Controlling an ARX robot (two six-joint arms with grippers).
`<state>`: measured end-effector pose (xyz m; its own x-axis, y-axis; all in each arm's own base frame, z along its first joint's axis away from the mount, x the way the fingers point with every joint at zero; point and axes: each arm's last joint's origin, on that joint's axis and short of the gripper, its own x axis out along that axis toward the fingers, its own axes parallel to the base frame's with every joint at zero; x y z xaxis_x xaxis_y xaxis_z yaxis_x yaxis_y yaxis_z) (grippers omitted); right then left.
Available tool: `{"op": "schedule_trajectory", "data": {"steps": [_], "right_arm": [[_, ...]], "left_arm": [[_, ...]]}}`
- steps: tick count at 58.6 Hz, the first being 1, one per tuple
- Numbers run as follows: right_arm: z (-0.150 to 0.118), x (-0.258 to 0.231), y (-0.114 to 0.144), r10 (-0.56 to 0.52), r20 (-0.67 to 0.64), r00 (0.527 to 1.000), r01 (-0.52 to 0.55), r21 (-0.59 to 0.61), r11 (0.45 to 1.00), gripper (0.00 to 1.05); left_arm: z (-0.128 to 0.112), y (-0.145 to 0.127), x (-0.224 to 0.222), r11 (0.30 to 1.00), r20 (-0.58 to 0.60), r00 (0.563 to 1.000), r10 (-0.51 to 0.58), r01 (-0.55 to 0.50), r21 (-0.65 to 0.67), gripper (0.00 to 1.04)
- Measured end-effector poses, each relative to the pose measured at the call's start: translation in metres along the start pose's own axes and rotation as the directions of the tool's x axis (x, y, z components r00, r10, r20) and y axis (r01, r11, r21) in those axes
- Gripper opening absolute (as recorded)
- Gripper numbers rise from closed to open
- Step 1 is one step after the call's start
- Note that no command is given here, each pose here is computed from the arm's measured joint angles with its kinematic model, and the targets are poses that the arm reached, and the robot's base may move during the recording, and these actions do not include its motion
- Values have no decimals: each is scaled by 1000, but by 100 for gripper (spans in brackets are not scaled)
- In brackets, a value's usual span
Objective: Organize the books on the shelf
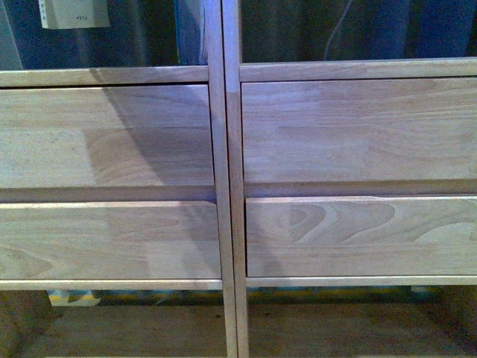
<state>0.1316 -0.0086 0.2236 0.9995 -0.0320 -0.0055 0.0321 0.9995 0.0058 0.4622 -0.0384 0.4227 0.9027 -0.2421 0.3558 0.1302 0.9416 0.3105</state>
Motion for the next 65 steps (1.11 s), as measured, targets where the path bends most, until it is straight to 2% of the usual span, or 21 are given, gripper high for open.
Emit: {"op": "schedule_trajectory", "data": {"steps": [7, 31, 46, 53, 65], "right_arm": [[-11, -4, 8, 37, -2, 999, -37, -1, 999, 3], [-35, -15, 8, 32, 1, 999, -32, -2, 999, 3], [-42, -19, 7, 32, 4, 999, -32, -2, 999, 3], [-46, -21, 7, 32, 2, 999, -32, -2, 999, 3], [-50, -24, 7, 32, 10, 999, -32, -2, 999, 3]], "left_arm": [[-4, -7, 16, 1000, -2, 1000, -3, 3, 17, 7], [-32, -19, 48, 1000, -34, 999, 10, -9, 22, 7], [-31, -41, 51, 998, -52, 998, -44, 45, 32, 7], [-34, -51, 55, 998, -98, 994, -54, 58, 38, 7], [-43, -55, 57, 997, -185, 981, -53, 61, 39, 37]]}}
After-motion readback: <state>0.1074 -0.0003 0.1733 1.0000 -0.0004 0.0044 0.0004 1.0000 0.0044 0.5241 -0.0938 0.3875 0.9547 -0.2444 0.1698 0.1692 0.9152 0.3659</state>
